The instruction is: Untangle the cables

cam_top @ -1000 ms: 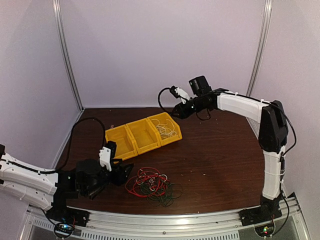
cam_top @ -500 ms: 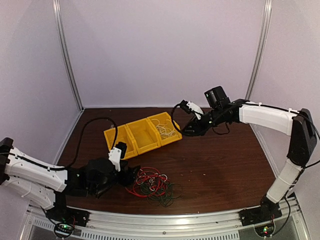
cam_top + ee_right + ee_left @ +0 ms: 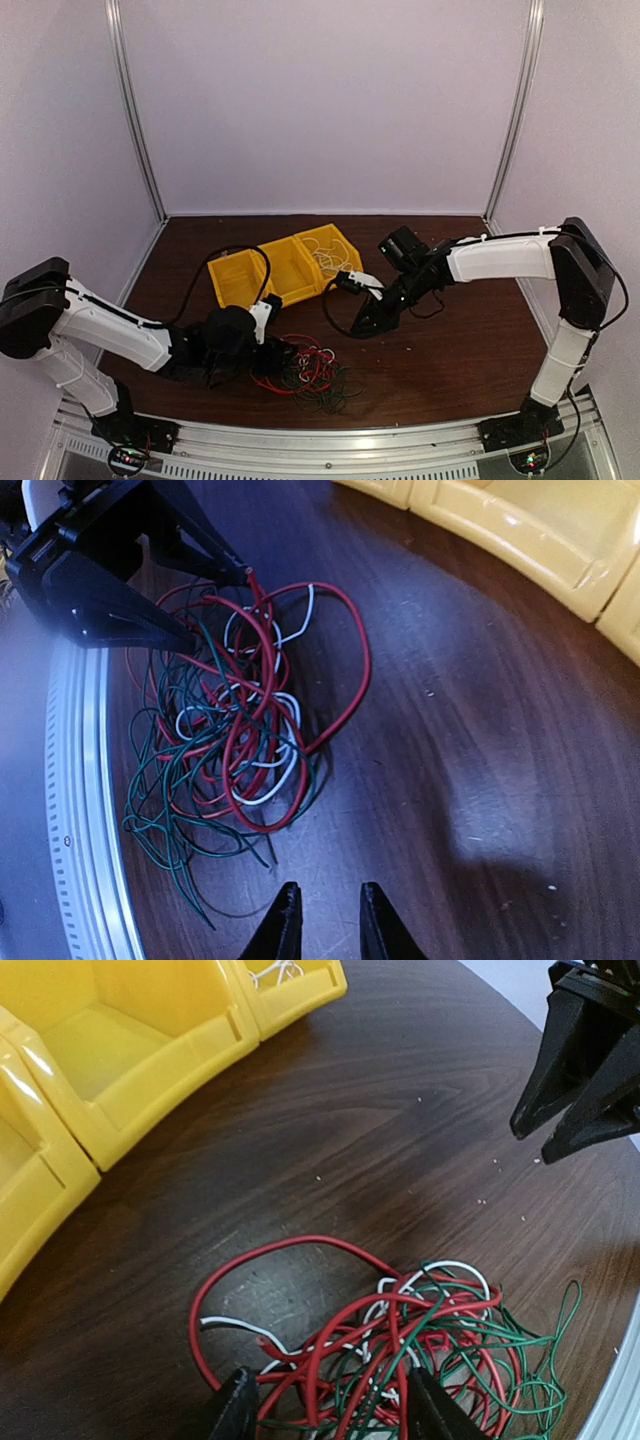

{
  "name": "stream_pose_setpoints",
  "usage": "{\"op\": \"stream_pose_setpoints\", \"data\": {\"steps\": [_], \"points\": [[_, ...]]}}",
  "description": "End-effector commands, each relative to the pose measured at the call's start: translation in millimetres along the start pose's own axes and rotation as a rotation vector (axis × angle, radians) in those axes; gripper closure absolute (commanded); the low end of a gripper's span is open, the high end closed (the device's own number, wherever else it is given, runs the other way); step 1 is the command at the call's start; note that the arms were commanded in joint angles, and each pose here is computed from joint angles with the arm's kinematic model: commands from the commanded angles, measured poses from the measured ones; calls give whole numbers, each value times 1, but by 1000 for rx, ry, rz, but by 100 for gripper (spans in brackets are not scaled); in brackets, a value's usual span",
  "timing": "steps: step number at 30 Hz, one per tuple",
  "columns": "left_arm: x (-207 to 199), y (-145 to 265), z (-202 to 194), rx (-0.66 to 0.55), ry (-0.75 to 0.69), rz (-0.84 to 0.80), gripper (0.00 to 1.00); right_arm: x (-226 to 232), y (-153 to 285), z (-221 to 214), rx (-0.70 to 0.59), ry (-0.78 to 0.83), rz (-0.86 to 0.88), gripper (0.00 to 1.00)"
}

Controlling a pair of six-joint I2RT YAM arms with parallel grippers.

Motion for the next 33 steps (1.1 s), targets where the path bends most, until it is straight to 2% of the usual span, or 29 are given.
{"op": "stream_pose_setpoints", "data": {"steps": [1,7,18,33], "points": [[-16,-9,7,7,24,-114,50,17,-23,2,35,-7,84,78],[-9,-9,4,10,49,-78,56,16,-53,-3,118,-61,121,79],[-7,-10,-1,5,69,-94,62,21,-72,6,128,-122,212,79],[-3,-7,-6,4,83,-86,63,22,-85,-2,161,-177,275,81]]}}
Point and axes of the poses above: each gripper's point midway between its finger pads, its own y axis back along the fingers, its own x axis along the line the jaws close on, z = x × y, the point moved 6 cm from there along y, back along the fingers, and after that the axes turned 3 degrees about -y, right-handed, at the moved point
